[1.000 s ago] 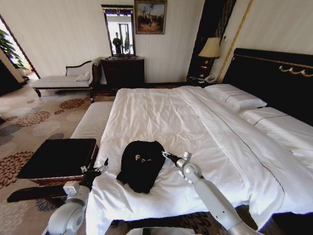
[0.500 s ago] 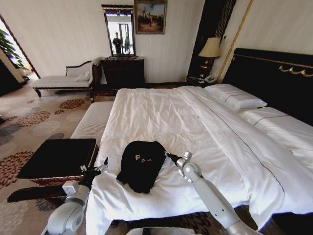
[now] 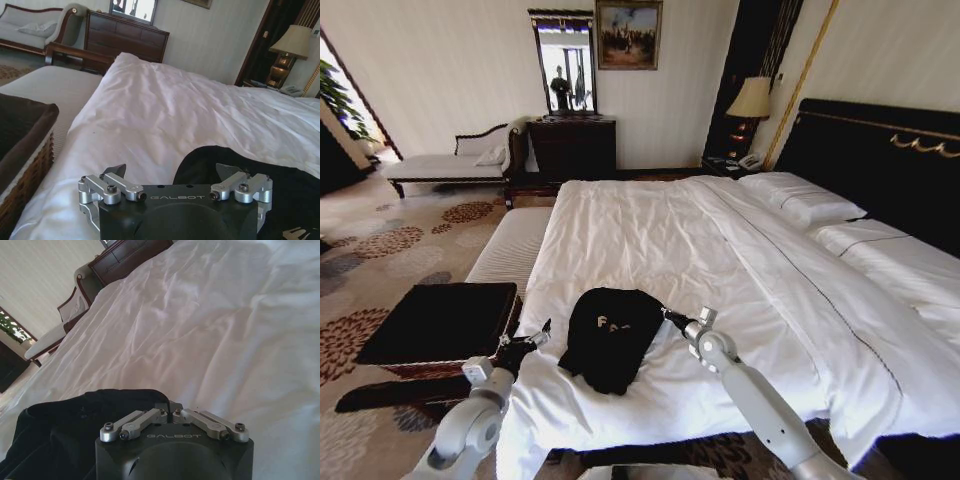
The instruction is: Fold the clothes on the bed and place them into the basket.
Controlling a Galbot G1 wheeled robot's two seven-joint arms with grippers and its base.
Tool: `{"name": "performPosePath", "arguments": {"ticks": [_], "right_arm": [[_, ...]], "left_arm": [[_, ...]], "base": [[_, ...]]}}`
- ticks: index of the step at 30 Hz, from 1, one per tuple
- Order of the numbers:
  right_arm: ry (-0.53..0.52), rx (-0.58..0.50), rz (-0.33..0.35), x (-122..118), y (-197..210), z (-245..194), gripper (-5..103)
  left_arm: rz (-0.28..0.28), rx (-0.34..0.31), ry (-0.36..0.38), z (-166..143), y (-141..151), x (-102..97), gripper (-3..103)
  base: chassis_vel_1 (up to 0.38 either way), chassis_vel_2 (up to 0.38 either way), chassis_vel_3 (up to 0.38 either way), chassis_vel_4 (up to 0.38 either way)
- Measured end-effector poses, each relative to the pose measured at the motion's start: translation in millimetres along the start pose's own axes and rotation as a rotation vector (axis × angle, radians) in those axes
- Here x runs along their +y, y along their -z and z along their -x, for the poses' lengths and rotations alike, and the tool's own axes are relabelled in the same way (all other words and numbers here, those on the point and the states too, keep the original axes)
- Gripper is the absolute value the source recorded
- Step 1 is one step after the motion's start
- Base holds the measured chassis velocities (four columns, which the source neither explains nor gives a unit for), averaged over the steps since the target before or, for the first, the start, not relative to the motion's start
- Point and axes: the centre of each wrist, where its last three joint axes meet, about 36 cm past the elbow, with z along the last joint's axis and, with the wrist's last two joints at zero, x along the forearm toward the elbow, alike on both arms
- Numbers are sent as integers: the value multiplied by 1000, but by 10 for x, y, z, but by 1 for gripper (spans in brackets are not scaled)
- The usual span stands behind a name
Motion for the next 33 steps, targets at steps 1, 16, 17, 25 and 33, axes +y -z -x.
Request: {"name": "performPosePath", "arguments": {"ticks": [1, 16, 17, 25, 33], "right_arm": [[-1, -1, -1, -3, -2, -5, 0], [-7, 0, -8, 4, -31, 44, 0], [-7, 0, -9, 6, -26, 45, 0], [-18, 2, -15, -30, -1, 19, 0], [-25, 3, -13, -59, 9, 10, 0]], "left_arm": [[-6, 17, -7, 71, -21, 18, 100], [-88, 74, -54, 1069, 72, 48, 96], [-114, 94, -56, 1155, 55, 28, 93], [-166, 155, -65, 1462, -91, -125, 89], [-174, 160, -42, 1614, -147, -130, 79]], "base": [[0, 0, 0, 0], [0, 0, 0, 0], [0, 0, 0, 0], [0, 0, 0, 0], [0, 0, 0, 0]]}}
